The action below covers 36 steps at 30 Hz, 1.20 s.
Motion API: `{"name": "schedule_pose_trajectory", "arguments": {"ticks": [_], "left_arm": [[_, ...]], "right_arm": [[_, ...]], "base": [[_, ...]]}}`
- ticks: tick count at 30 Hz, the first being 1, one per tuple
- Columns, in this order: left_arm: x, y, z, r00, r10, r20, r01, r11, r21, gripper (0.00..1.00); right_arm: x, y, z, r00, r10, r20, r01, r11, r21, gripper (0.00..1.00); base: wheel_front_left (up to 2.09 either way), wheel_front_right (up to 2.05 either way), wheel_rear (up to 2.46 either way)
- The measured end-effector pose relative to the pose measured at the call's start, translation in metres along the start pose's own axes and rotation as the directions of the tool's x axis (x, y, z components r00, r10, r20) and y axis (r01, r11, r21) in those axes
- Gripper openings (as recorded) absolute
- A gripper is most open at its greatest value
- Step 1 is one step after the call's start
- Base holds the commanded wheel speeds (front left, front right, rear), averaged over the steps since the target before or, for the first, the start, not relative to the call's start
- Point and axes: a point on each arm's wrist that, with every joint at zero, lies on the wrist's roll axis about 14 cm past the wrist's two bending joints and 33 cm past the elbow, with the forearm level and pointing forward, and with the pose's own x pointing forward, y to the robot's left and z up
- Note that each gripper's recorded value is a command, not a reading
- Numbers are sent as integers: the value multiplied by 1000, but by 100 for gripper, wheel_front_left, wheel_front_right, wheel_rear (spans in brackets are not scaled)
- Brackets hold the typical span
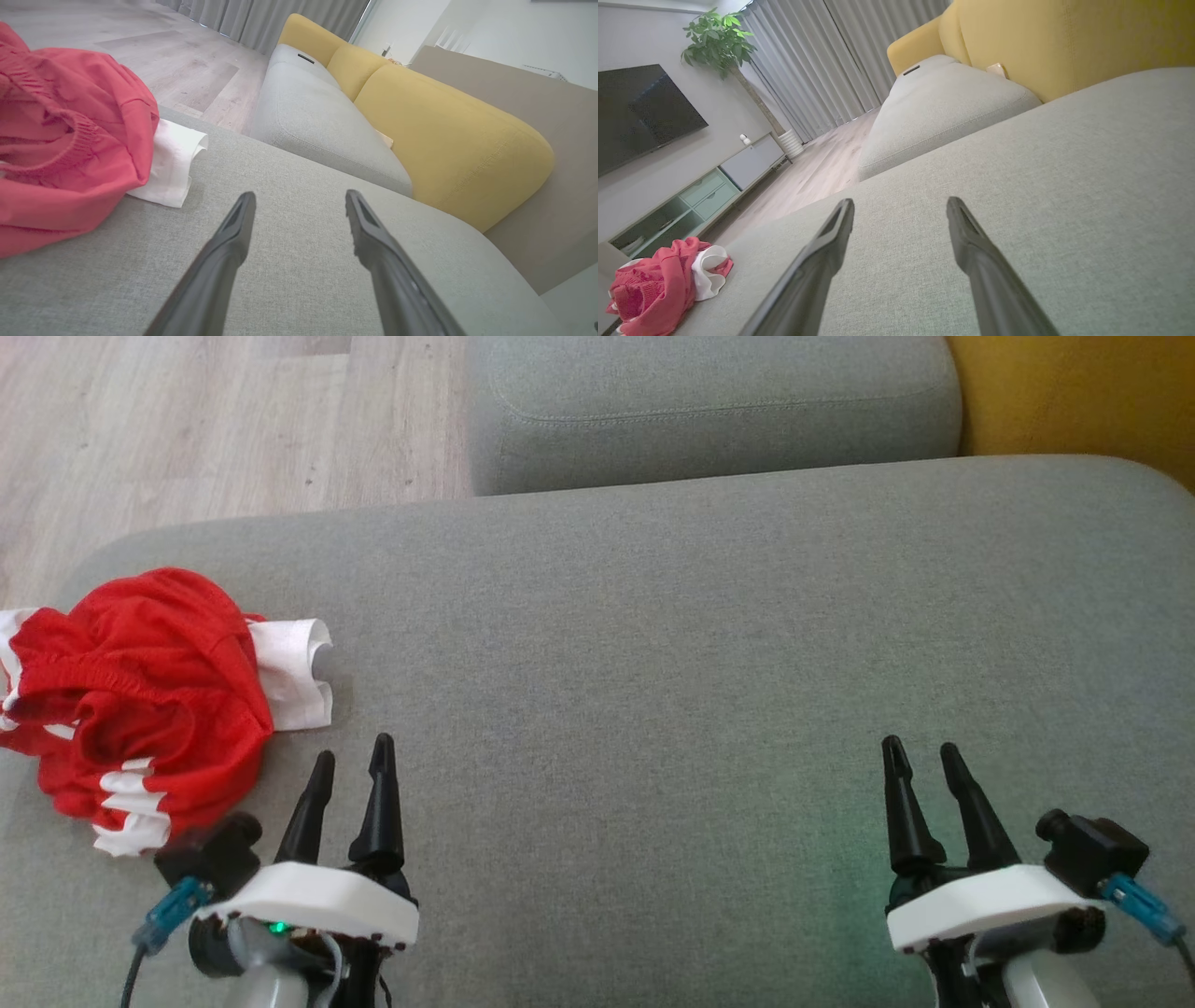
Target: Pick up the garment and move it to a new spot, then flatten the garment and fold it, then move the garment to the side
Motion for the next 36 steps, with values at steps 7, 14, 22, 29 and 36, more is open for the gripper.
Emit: {"name": "schedule_pose_trajectory", "arguments": {"ticks": [7,14,22,29,36], "left_arm": [[0,0,3,1000,-5,21,3,997,72,100],[0,-3,8,999,-21,45,13,988,152,100],[-1,-7,12,996,-40,75,21,968,249,100],[-2,-8,16,994,-50,98,15,943,332,100],[-3,-12,19,990,-73,118,18,912,411,100]], "right_arm": [[1,-5,4,1000,-8,16,9,997,-75,100],[2,0,6,999,16,29,-11,988,-156,100],[3,9,7,998,57,35,-47,967,-250,100],[3,16,9,995,91,39,-73,938,-339,100],[3,22,12,991,121,50,-89,901,-424,100]], "base": [[0,0,0],[0,0,0],[0,0,0],[0,0,0],[0,0,0]]}}
